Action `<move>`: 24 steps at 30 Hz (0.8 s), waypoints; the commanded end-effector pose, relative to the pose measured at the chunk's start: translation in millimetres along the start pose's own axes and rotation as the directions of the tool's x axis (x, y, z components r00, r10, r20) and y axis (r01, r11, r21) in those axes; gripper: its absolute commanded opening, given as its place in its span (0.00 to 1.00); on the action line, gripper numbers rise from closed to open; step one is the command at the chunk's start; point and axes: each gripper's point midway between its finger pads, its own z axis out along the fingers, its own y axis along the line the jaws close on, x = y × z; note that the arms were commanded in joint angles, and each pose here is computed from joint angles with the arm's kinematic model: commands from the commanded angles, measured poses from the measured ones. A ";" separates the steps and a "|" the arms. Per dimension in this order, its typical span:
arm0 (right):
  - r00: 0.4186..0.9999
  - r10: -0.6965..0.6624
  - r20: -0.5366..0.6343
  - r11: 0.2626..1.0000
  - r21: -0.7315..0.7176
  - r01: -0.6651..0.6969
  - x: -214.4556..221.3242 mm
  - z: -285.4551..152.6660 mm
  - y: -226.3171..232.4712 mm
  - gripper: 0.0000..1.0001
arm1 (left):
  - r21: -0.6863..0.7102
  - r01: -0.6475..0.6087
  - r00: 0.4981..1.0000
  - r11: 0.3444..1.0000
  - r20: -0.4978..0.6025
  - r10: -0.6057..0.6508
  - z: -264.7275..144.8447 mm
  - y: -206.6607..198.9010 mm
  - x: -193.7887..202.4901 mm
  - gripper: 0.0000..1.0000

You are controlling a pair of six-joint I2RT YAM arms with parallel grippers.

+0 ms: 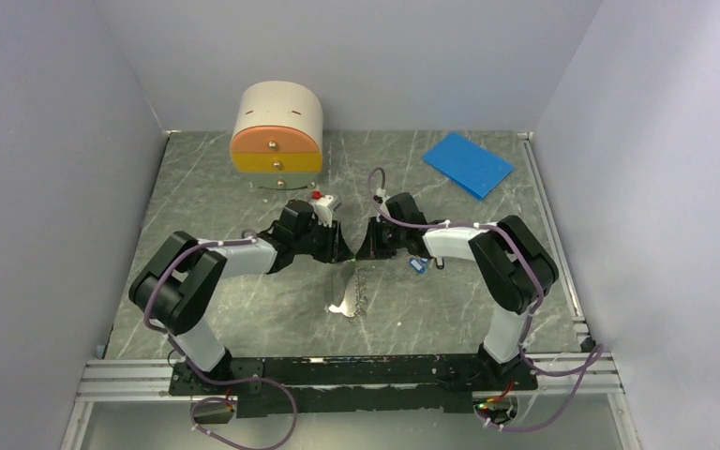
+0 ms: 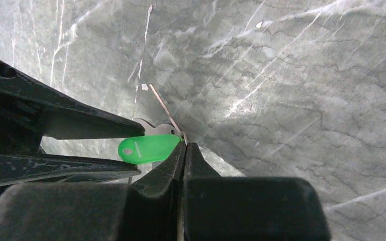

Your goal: Remove the keys from the keyring

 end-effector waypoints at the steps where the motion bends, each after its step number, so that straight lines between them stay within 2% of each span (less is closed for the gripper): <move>1: 0.999 -0.017 0.036 1.000 -0.003 0.017 -15.4 0.7 6.2 0.00 | 0.051 -0.041 0.999 0.998 -0.012 0.042 7.4 -8.3 -6.0 0.35; 7: 0.999 -0.010 0.034 1.000 0.001 0.010 -16.8 1.6 4.0 0.00 | 0.052 -0.069 0.997 0.996 -0.043 0.071 12.0 -7.9 -3.1 0.35; 12: 0.999 -0.009 0.036 1.000 -0.008 0.009 -18.5 0.5 5.9 0.00 | -0.022 -0.045 0.997 0.999 -0.059 0.044 15.0 3.6 -4.5 0.35; 16: 0.999 -0.005 0.035 1.000 -0.025 0.006 -16.7 0.3 7.9 0.00 | -0.202 -0.027 0.998 0.979 -0.064 0.014 18.3 33.7 -12.1 0.19; 20: 0.999 -0.004 0.035 0.999 -0.039 0.005 -16.1 -0.2 10.2 0.00 | -0.330 -0.044 0.998 0.943 -0.059 0.026 20.3 56.8 -22.8 0.17; 24: 0.999 -0.005 0.041 0.999 -0.054 0.007 -17.0 -1.4 13.5 0.00 | -0.333 -0.045 0.998 0.942 -0.057 0.028 22.4 58.4 -24.3 0.16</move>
